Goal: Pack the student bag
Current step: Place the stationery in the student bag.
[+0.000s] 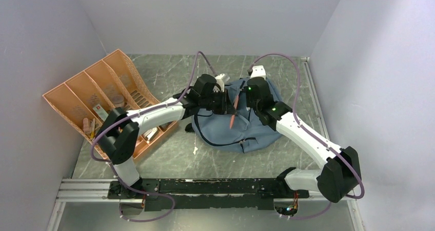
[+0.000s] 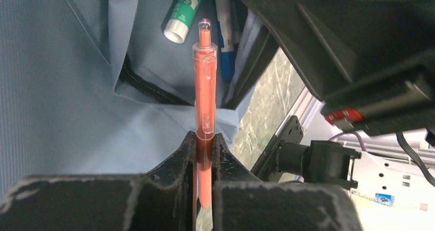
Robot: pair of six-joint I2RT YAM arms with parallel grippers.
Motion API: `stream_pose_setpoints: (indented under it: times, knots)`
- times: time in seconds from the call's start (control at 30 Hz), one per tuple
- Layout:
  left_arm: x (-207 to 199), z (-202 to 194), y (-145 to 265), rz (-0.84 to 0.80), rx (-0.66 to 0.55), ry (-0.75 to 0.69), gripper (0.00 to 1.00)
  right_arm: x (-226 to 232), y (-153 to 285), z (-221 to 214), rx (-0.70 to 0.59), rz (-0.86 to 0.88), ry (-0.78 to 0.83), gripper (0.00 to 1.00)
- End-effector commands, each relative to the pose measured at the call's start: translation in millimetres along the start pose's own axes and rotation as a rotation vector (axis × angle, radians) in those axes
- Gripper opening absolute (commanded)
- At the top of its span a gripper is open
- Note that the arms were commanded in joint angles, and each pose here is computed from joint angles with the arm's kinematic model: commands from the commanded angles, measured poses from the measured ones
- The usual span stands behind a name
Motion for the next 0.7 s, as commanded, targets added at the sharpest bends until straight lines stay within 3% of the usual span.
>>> stream_pose_setpoints:
  times: [0.0,0.4,0.67]
  knots:
    - [-13,8,-11,-0.057,0.019,-0.003,0.05,-1,12,36,-0.191,0.051,-0.071,0.00]
    - [-10,20,-38,-0.021,0.050,-0.019,0.05,15,18,38,-0.281,0.192,-0.061,0.06]
    - [-9,27,-50,-0.006,0.066,-0.026,0.05,18,20,31,-0.308,0.222,-0.059,0.04]
Point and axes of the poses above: each gripper's point midway between its finger pads, its own y axis back along the fingers, its own x axis along the line the jaws close on, z = x × y, the point moved 5 cm from there along y, back along the fingers, and after that the axes turned 7 degrees about y, right-handed, at the moved point
